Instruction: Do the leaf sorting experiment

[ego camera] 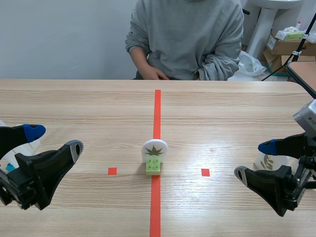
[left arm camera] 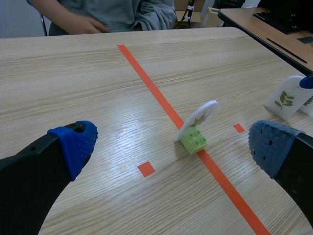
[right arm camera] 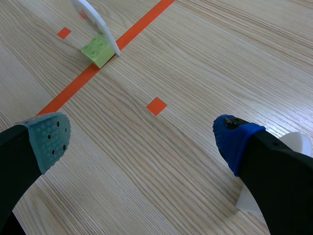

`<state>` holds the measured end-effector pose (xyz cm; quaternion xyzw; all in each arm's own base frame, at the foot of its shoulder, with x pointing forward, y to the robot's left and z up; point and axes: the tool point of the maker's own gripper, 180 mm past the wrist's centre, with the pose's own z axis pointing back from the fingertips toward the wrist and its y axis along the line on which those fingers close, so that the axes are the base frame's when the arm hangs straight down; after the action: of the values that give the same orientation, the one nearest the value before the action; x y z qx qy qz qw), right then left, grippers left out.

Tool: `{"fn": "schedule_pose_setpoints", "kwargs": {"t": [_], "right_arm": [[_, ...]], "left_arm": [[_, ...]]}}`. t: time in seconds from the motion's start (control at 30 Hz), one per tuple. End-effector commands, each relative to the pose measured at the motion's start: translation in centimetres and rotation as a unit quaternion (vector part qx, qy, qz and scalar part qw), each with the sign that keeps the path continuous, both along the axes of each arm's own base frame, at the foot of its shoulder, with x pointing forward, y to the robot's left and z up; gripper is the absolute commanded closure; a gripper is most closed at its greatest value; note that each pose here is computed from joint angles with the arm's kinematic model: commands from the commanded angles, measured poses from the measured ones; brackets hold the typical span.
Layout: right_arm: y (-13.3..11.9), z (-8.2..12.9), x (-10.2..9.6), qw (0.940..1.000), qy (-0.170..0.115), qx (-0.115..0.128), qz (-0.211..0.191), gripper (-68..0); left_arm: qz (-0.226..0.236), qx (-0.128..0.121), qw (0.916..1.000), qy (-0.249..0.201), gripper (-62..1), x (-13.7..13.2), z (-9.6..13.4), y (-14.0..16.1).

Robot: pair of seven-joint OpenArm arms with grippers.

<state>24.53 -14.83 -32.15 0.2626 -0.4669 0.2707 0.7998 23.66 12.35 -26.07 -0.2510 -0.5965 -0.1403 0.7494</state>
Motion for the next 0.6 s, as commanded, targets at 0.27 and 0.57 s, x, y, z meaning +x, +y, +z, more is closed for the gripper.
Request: {"fn": "schedule_pose_setpoints", "kwargs": {"t": [0.27, 0.57], "right_arm": [[0.11, 1.35, 0.7, 0.9997, -0.02, 0.009, 0.003, -60.0], [-0.42, 1.7, 1.07, 0.9996, -0.027, 0.006, -0.004, -60.0]], "left_arm": [[-0.001, -0.006, 0.9999, -0.01, -62.3, 0.08, 0.68, -0.13], [-0.001, -0.006, 0.9999, -0.01, -62.3, 0.08, 0.68, -0.13]]}}
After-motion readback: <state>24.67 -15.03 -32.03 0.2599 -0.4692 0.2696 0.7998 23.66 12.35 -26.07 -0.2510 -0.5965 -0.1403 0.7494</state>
